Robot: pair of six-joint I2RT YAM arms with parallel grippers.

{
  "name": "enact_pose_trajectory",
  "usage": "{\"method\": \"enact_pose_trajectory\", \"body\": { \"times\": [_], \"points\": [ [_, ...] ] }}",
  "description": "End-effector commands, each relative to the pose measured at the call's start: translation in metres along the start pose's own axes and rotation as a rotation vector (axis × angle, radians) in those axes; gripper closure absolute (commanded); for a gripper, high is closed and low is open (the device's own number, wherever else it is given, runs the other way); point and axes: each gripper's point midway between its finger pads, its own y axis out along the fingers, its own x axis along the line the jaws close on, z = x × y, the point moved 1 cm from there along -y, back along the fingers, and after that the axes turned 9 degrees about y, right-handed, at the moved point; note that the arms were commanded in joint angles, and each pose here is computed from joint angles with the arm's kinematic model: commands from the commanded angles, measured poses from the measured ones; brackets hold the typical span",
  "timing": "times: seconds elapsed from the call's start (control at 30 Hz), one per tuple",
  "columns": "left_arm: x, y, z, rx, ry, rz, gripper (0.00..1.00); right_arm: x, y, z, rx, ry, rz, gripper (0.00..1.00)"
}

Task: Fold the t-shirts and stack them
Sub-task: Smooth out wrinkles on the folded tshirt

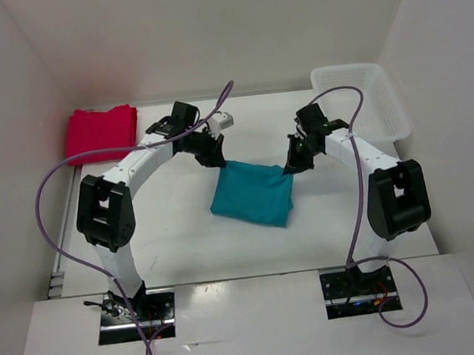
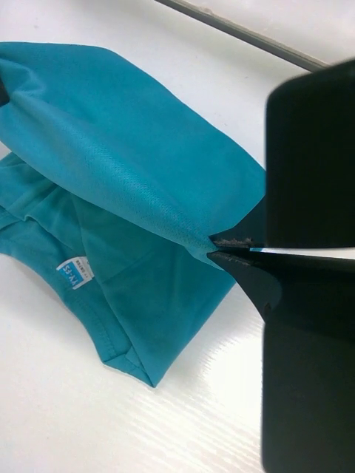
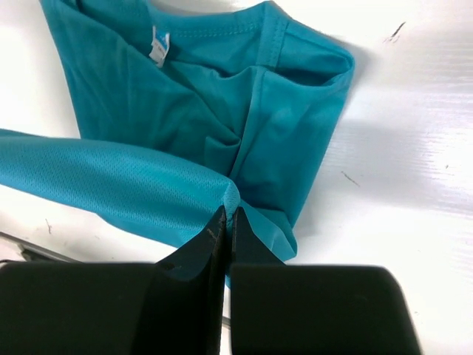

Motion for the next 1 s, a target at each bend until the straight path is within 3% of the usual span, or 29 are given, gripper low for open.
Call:
{"method": "enact_pose_trajectory", "body": {
  "times": [0.0, 0.4, 0.57, 0.6, 0.67, 0.73, 0.77, 0.83, 0.9, 0.97],
  "points": [
    [0.011, -0.004, -0.014, -0.029, 0.005, -0.046, 1.00, 0.009, -0.004, -0.027, -0.060, 0.016, -0.049, 1.00],
    [0.058, 0.031, -0.016, -0.056, -0.035, -0.164, 0.99, 0.007, 0.026, -0.072, -0.105, 0.055, -0.081, 1.00],
    [0.080, 0.050, -0.002, -0.032, -0.091, -0.234, 0.89, 0.000, 0.041, -0.094, -0.148, 0.078, -0.073, 1.00],
    [0.084, 0.052, 0.000, -0.031, -0.090, -0.248, 0.86, -0.002, 0.045, -0.093, -0.139, 0.081, -0.067, 0.83],
    [0.096, 0.058, -0.002, -0.033, -0.107, -0.282, 0.83, 0.000, 0.050, -0.104, -0.159, 0.078, -0.064, 0.63],
    [0.102, 0.064, 0.004, -0.011, -0.128, -0.296, 0.65, 0.003, 0.048, -0.116, -0.194, 0.062, -0.057, 0.56],
    [0.105, 0.062, 0.001, -0.016, -0.133, -0.314, 0.56, 0.002, 0.046, -0.122, -0.218, 0.053, -0.039, 0.45],
    [0.107, 0.062, 0.001, -0.014, -0.144, -0.327, 0.35, 0.008, 0.034, -0.134, -0.262, 0.037, -0.035, 0.35],
    [0.106, 0.058, 0.000, -0.013, -0.153, -0.339, 0.26, 0.019, 0.018, -0.142, -0.319, 0.004, -0.016, 0.21],
    [0.109, 0.039, -0.010, -0.025, -0.174, -0.386, 0.15, 0.023, 0.004, -0.140, -0.345, -0.016, 0.013, 0.15]
  ]
}}
